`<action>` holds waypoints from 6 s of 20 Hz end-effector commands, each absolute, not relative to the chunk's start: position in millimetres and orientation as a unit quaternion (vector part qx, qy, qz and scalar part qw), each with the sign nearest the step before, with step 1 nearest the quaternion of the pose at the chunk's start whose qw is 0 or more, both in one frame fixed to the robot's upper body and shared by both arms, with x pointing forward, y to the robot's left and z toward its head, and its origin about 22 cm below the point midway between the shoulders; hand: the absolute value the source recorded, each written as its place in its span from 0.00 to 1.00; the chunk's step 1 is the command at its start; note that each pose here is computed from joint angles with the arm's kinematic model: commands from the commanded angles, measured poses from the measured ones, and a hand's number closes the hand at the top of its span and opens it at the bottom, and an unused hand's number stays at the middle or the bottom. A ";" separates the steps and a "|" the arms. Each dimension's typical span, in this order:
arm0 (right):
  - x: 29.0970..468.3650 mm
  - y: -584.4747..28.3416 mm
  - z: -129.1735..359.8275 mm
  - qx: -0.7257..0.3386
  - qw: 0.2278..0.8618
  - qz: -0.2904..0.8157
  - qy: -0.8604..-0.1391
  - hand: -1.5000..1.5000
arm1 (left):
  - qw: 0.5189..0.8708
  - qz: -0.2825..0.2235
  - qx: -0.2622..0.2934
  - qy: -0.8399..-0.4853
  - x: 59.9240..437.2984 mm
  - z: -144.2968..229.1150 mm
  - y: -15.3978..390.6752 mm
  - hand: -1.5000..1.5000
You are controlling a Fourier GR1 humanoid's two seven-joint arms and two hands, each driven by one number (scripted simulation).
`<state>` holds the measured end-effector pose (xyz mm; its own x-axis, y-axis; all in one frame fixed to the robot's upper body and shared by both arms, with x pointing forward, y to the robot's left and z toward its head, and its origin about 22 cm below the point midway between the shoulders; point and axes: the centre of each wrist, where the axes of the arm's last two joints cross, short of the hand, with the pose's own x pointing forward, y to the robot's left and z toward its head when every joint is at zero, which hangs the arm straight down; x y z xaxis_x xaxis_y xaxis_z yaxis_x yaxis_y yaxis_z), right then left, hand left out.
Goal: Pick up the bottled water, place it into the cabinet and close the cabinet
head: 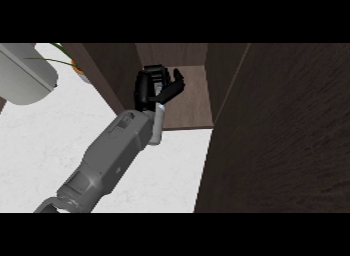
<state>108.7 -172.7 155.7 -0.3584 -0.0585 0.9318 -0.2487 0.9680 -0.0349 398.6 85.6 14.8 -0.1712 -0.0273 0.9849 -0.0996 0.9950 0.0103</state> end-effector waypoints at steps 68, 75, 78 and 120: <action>101.0 -185.1 168.7 0.077 0.558 0.228 -0.794 1.00 | 0.609 0.001 -0.179 -0.773 317.1 3.9 131.0 1.00; 77.1 -166.8 173.1 0.162 0.588 0.242 -0.754 1.00 | 0.594 0.026 -0.144 -0.791 270.8 9.5 176.0 1.00; 98.1 -145.9 172.4 0.176 0.578 0.252 -0.756 1.00 | 0.588 0.027 -0.149 -0.794 238.6 14.8 184.5 1.00; 344.4 -56.4 180.2 0.184 0.650 0.194 -0.712 1.00 | 0.584 0.050 -0.111 -0.803 160.5 26.8 347.9 1.00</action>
